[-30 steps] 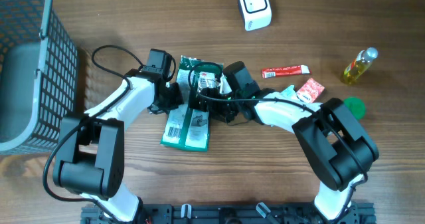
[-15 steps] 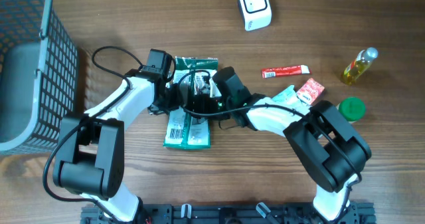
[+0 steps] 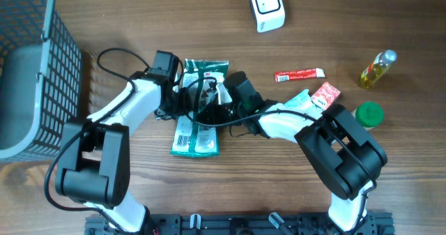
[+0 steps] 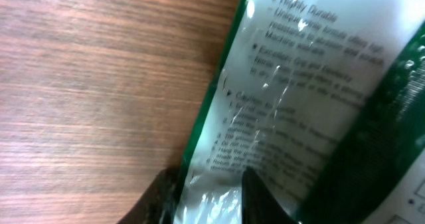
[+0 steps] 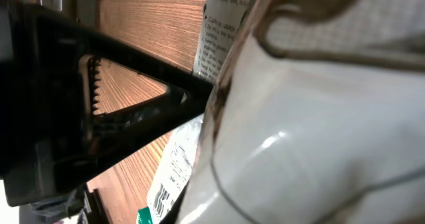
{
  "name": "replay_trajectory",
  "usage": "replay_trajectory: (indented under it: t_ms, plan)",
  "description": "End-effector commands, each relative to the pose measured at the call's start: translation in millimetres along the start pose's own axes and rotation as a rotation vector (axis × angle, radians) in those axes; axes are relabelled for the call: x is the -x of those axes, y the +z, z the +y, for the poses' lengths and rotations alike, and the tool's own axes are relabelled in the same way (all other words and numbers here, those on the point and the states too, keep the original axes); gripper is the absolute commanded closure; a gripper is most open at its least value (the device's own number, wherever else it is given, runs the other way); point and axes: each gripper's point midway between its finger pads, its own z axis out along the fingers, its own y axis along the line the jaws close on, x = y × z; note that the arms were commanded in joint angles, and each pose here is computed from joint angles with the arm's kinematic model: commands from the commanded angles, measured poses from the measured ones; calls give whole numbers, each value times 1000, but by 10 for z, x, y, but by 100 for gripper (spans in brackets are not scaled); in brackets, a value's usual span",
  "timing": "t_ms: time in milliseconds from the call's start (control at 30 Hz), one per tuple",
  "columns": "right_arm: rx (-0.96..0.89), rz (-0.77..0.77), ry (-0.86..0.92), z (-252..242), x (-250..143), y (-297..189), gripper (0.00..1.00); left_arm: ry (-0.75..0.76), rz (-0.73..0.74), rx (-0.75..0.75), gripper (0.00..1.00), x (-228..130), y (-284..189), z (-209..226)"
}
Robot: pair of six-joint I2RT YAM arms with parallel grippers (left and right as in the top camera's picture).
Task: Scan the item barcode
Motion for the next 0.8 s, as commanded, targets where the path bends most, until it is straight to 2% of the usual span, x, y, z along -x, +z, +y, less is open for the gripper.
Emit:
replay_trajectory:
  t_ms: [0, 33, 100, 167, 200, 233, 433, 533, 567, 667, 767]
  plan:
    - [8, 35, -23, -45, -112, 59, 96, 73, -177, -61, 70, 521, -582, -86]
    - [8, 35, -22, -48, -109, 56, 95, 63, -245, -75, 64, 686, -805, -49]
    - [6, 30, -19, -64, -91, 44, 96, 28, -336, -86, 58, 894, -1077, 84]
    - [4, 25, -27, -83, -67, 28, 96, -12, -397, -85, 45, 1046, -1201, 265]
    - [9, 20, -84, -56, -49, 14, 96, 14, -408, -69, 36, 1082, -1214, 355]
    - [10, 10, -116, -16, -22, -20, 96, 21, -411, -56, 0, 1099, -1220, 426]
    - [-30, -21, -302, 284, 244, -608, 96, 7, -414, -53, 0, 1111, -1230, 481]
    - [-74, -3, -448, 568, 420, -1130, 96, 8, -413, -54, 0, 1111, -1230, 479]
    - [-108, 42, -560, 670, 444, -1341, 96, 8, -413, -53, 0, 1111, -1230, 479]
    - [-360, 107, -741, 717, 634, -1840, 96, 8, -413, -54, 0, 1111, -1230, 479]
    - [-574, 15, -890, 940, 1064, -2353, 96, 8, -413, -53, 0, 1111, -1230, 479]
